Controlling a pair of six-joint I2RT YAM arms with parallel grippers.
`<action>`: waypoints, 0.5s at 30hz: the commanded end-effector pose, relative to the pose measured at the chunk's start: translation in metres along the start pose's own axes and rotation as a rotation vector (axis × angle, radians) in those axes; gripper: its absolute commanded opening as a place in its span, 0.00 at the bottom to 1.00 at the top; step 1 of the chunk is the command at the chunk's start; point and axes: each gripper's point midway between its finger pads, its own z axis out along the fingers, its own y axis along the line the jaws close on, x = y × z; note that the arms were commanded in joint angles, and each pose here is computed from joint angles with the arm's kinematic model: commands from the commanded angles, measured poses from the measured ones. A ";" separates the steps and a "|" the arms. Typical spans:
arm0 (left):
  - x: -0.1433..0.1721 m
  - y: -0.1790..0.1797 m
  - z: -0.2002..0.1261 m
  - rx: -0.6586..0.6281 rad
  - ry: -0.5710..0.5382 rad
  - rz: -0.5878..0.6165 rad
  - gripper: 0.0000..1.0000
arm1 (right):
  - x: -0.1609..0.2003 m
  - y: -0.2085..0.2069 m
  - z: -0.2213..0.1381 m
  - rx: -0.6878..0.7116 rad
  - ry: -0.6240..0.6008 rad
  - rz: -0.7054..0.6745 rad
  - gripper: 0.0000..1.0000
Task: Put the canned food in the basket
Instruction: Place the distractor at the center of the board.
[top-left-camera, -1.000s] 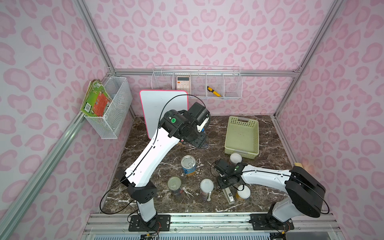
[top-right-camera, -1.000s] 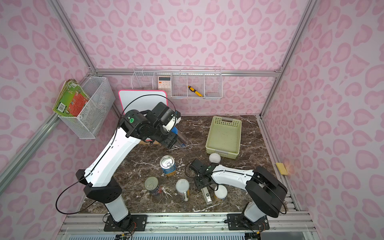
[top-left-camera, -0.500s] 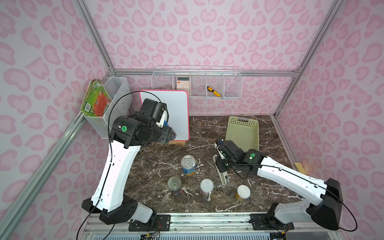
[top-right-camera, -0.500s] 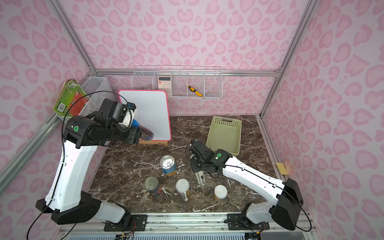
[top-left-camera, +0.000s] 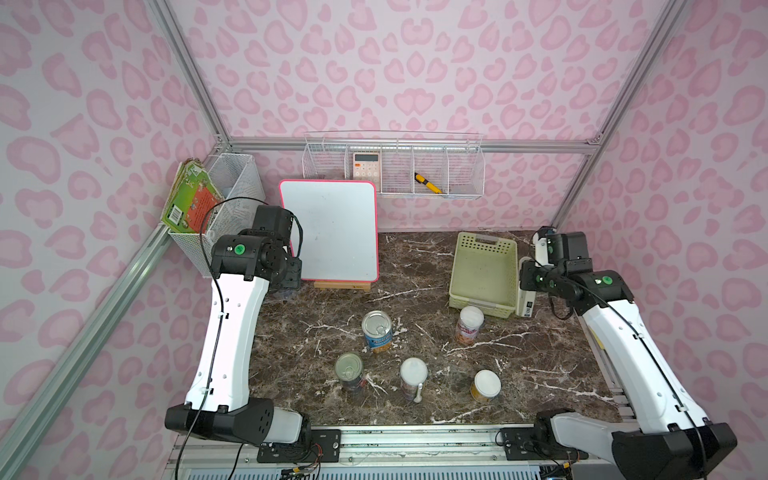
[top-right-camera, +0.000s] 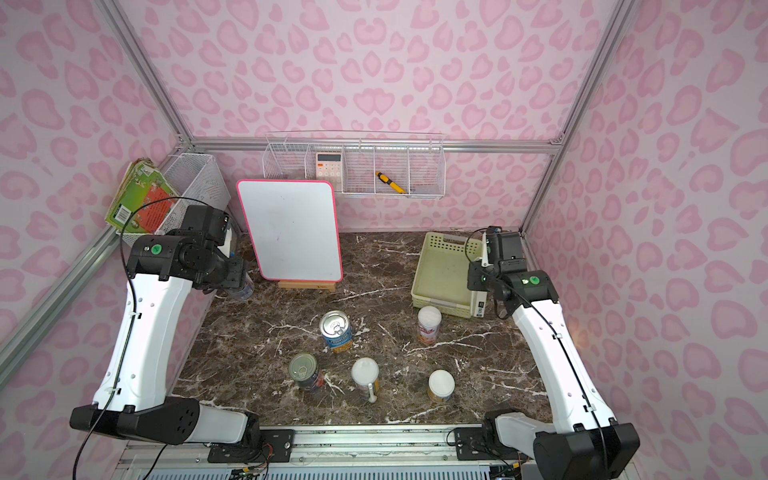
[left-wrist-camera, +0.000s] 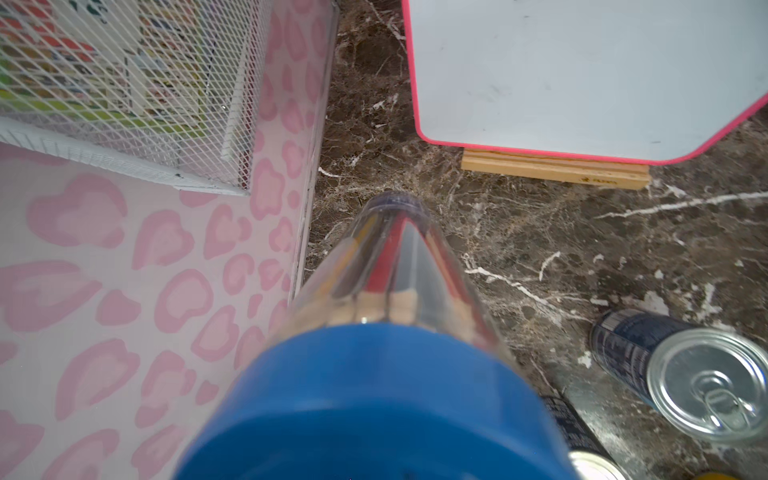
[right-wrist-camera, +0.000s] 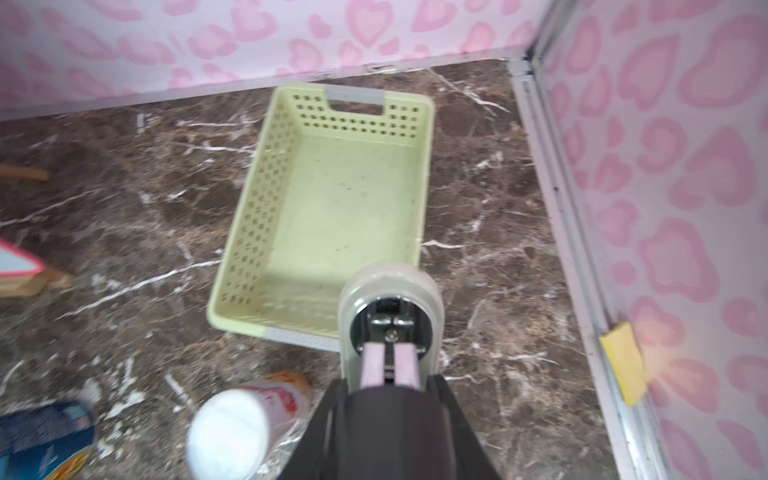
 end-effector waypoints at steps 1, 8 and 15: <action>-0.018 0.021 0.021 -0.069 -0.059 -0.103 0.27 | -0.011 -0.024 0.011 0.026 -0.020 0.005 0.00; -0.017 0.055 0.069 -0.106 -0.050 -0.273 0.25 | -0.004 -0.068 0.057 0.055 0.059 0.117 0.00; -0.012 0.061 0.105 -0.065 -0.046 -0.354 0.25 | 0.021 -0.109 0.095 0.142 0.188 0.179 0.00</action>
